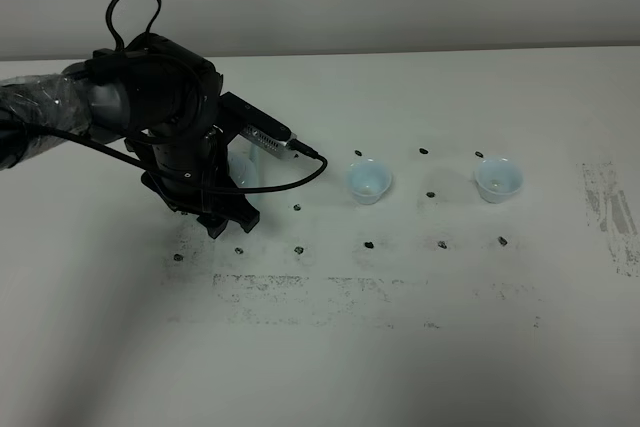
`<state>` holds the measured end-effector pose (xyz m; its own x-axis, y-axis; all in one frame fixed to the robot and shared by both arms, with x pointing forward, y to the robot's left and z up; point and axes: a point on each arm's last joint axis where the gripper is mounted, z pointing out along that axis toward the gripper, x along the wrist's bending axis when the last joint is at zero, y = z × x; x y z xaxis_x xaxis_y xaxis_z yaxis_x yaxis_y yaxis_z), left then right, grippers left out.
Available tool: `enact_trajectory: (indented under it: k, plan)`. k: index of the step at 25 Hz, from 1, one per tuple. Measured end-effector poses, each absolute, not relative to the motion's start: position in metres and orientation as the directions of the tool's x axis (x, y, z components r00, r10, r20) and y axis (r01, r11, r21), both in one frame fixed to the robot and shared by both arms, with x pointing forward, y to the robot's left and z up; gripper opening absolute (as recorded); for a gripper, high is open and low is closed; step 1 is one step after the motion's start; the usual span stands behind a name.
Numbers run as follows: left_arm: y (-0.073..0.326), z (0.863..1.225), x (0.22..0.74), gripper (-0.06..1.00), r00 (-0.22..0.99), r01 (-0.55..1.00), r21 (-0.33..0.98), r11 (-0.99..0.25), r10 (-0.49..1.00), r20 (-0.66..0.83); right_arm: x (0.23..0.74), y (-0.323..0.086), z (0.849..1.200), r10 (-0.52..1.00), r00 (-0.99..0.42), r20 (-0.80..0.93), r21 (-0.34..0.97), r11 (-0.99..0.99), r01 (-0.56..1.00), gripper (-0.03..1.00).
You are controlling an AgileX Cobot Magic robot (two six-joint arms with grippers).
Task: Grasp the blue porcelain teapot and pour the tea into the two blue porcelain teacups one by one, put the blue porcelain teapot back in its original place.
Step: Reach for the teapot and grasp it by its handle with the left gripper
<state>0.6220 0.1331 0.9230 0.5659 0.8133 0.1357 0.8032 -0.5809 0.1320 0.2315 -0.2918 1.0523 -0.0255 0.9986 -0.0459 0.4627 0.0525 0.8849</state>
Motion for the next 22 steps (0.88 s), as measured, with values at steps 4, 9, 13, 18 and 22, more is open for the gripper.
enact_trajectory:
  k: [4,9,13,18,22]
  plan:
    - [0.1323,0.9231,0.6229,0.53,0.564,0.802,0.143,-0.579,0.815,0.134,0.2315,-0.2918,1.0523,0.999,-0.026,-0.046,0.885,0.052,0.463,0.48]
    - [0.1315,0.9232,0.6238,0.53,0.563,0.801,0.156,-0.577,0.816,0.132,0.2315,-0.2918,1.0523,0.999,-0.026,-0.046,0.885,0.052,0.463,0.48]
    - [0.1308,0.9235,0.6251,0.53,0.562,0.798,0.173,-0.578,0.816,0.133,0.2315,-0.2918,1.0523,0.999,-0.025,-0.045,0.885,0.052,0.463,0.48]
    - [0.1306,0.9235,0.6253,0.53,0.562,0.797,0.175,-0.578,0.816,0.133,0.2315,-0.2918,1.0523,0.999,-0.025,-0.045,0.885,0.052,0.463,0.48]
    - [0.1305,0.9231,0.6255,0.53,0.562,0.797,0.176,-0.578,0.816,0.133,0.2315,-0.2918,1.0523,0.999,-0.025,-0.045,0.885,0.052,0.463,0.48]
